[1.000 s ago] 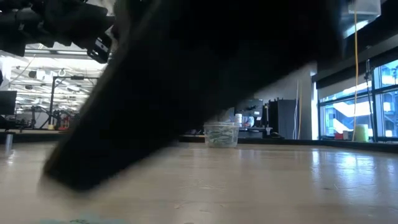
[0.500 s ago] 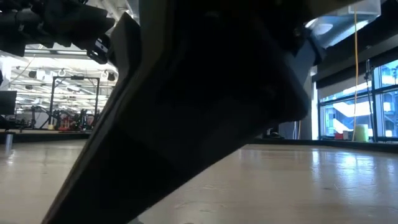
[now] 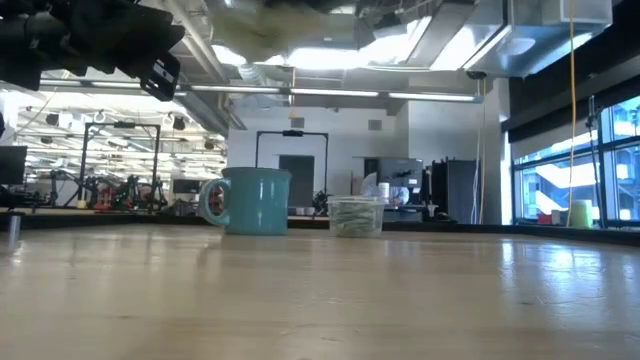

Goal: Pick and place items into bin
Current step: Put the white stevia packet into the transparent bin

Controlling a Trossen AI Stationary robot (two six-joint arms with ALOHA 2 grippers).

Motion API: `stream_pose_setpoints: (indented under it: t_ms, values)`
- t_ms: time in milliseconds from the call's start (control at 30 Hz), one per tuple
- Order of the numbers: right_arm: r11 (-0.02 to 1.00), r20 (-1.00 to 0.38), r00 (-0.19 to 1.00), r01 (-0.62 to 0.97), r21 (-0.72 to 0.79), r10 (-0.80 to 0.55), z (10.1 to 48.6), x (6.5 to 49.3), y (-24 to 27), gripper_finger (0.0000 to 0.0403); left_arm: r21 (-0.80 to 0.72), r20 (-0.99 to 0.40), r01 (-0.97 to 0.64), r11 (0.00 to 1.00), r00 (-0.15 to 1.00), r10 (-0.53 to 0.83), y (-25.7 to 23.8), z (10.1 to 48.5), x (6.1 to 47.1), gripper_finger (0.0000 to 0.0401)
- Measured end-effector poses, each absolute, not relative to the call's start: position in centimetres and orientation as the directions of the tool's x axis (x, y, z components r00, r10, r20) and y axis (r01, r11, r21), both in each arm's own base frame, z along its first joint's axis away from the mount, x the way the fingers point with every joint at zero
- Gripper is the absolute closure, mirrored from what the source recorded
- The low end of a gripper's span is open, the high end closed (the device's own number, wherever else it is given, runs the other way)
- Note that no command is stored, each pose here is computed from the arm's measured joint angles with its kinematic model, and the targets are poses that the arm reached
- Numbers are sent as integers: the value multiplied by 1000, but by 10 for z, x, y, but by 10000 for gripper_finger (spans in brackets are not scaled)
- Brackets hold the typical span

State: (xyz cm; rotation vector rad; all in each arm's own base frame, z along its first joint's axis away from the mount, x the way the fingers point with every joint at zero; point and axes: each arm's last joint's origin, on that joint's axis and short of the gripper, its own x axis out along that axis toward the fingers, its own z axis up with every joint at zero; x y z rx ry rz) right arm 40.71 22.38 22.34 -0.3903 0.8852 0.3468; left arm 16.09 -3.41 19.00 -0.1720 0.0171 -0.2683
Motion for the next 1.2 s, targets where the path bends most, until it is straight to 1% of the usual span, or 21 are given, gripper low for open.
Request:
stream_pose_setpoints:
  t_ms: [100,233,333,433,500,600,700,800,900,1000,1133,1200]
  values:
    - [899,-803,595,-343,-271,-14,255,394,199,399,-171,6,262,950,964,-265,-34,190,161,338]
    - [928,-773,626,-218,-304,-106,300,378,157,399,-171,9,263,950,964,-265,-34,191,161,336]
    - [940,-769,620,-143,-309,-158,315,373,120,399,-169,10,263,950,964,-265,-34,191,161,335]
    - [942,-765,604,-66,-329,-225,320,373,77,399,-168,10,262,950,964,-265,-34,191,161,338]
    - [939,-782,563,-27,-343,-269,311,375,48,399,-168,10,262,950,964,-264,-34,191,161,339]
    - [953,-828,497,-2,-302,-261,289,377,5,399,-168,9,261,951,965,-263,-34,191,161,339]
    - [968,-837,495,34,-248,-232,268,377,-34,399,-146,9,255,956,966,-257,-34,191,161,338]
    - [964,-846,465,87,-250,-261,249,370,-66,399,-111,5,252,961,967,-253,-34,191,161,340]
    - [961,-837,472,116,-252,-276,233,364,-89,399,-85,5,241,967,970,-241,-33,191,161,340]
    - [971,-836,493,120,-208,-240,221,358,-106,399,-82,5,208,975,978,-209,-32,191,162,340]
    - [969,-829,501,138,-207,-249,203,350,-120,399,-83,5,180,980,984,-180,-31,190,162,341]
    - [972,-812,534,138,-190,-235,197,348,-123,399,-83,5,175,981,984,-175,-31,190,162,342]
